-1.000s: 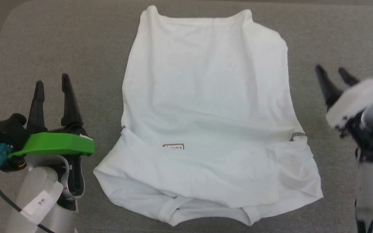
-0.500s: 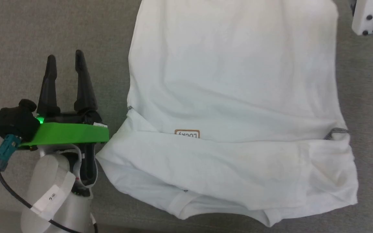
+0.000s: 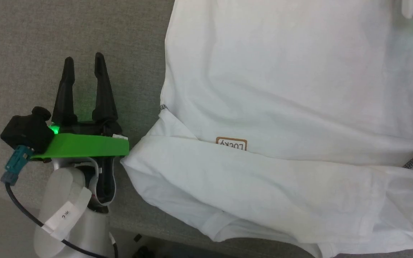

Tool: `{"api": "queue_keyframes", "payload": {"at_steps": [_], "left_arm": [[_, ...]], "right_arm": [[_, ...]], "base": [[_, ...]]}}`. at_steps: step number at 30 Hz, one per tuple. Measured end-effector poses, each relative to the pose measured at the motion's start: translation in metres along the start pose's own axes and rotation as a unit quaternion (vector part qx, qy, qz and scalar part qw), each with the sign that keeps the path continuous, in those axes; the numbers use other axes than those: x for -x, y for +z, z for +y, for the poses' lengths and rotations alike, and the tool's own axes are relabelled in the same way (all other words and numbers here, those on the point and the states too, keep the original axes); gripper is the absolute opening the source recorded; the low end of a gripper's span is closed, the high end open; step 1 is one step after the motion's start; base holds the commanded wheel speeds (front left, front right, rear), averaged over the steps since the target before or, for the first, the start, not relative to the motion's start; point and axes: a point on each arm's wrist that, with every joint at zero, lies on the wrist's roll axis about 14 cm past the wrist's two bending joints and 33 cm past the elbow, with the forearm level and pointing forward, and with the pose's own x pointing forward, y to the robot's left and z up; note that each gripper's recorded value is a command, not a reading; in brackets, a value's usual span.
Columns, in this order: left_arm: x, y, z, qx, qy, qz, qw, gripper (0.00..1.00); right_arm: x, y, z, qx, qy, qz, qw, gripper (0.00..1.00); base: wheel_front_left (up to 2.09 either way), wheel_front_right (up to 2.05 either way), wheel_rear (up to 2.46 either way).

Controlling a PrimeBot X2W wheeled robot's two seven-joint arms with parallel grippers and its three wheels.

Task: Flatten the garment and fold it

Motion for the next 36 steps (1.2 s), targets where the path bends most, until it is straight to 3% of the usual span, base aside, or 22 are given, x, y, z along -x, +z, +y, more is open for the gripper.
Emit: {"api": "queue_keyframes", "payload": {"at_steps": [1, 2, 8, 18, 26, 36], "left_arm": [[0.000, -0.001, 0.001, 0.000, 0.001, 0.002, 1.000, 1.00], [0.001, -0.003, 0.001, 0.001, 0.000, 0.005, 1.000, 1.00], [-0.003, -0.008, -0.004, 0.006, -0.008, 0.010, 1.000, 1.00], [-0.061, 0.019, -0.057, -0.001, -0.110, 0.016, 0.994, 1.00], [-0.133, 0.022, -0.099, -0.021, -0.167, 0.116, 0.979, 1.00], [-0.181, -0.017, -0.120, -0.081, -0.177, 0.273, 0.942, 1.00]], "right_arm": [[-0.001, 0.000, 0.001, 0.002, 0.001, 0.006, 1.000, 0.15], [-0.001, 0.001, 0.001, 0.000, 0.003, 0.008, 1.000, 0.00], [0.005, 0.012, -0.009, -0.015, -0.004, -0.026, 1.000, 0.00], [0.031, 0.034, -0.017, -0.010, -0.014, -0.099, 0.995, 0.00], [0.037, 0.044, -0.012, 0.009, -0.002, -0.126, 0.992, 0.00], [0.026, 0.038, -0.005, 0.034, 0.016, -0.129, 0.991, 0.00]], "base": [[0.00, 0.00, 0.00], [0.00, 0.00, 0.00], [0.00, 0.00, 0.00], [0.00, 0.00, 0.00], [0.00, 0.00, 0.00], [0.00, 0.00, 0.00]]}}
